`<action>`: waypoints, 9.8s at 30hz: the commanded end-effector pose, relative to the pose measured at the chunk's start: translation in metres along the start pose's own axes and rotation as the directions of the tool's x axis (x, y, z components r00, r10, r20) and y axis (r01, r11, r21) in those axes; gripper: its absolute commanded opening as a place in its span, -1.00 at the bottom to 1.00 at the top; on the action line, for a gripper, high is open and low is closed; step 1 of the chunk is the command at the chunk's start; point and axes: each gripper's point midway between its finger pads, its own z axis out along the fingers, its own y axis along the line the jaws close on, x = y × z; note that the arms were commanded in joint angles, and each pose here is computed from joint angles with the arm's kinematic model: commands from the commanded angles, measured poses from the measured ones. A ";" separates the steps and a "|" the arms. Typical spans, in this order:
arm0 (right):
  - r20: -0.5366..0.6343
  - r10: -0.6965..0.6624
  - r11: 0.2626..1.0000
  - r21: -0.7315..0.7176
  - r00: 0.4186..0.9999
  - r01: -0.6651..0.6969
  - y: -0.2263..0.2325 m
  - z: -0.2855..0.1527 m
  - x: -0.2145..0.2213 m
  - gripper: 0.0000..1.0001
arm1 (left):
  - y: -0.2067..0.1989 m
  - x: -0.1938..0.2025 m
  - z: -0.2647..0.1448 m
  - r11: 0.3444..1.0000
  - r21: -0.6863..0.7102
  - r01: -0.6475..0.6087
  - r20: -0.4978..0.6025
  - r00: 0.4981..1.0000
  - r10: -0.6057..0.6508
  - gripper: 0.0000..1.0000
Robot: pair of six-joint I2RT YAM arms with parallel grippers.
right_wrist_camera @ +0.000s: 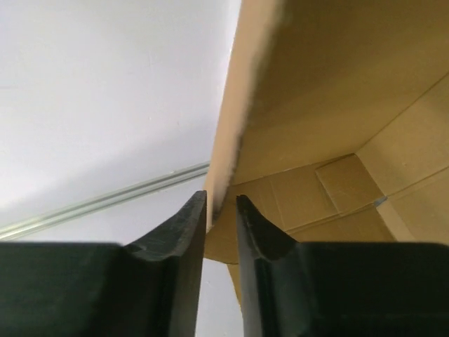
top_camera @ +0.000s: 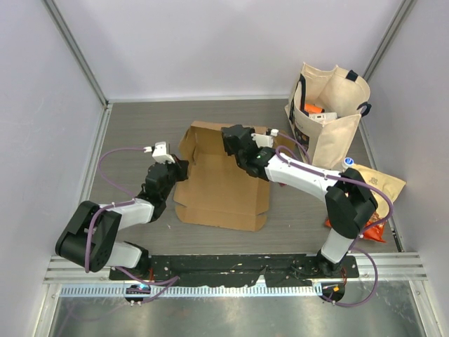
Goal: Fold the paper box
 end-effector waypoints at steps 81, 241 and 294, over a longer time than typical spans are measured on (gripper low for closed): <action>-0.109 -0.204 0.969 -0.167 0.973 0.184 -0.017 0.016 -0.008 -0.97 | -0.034 -0.064 0.065 0.983 0.079 -0.169 0.116 0.980 0.159 0.12; 0.050 -0.964 0.211 -0.452 0.260 0.867 0.004 -0.019 -0.098 0.49 | 0.003 -0.072 -0.035 0.968 -0.243 -0.056 -0.036 0.998 0.049 0.21; -0.243 -0.558 0.800 -0.412 0.793 0.436 0.026 0.032 -0.053 -0.88 | 0.028 -0.045 0.020 0.901 -0.395 -0.179 0.029 0.978 0.207 -0.76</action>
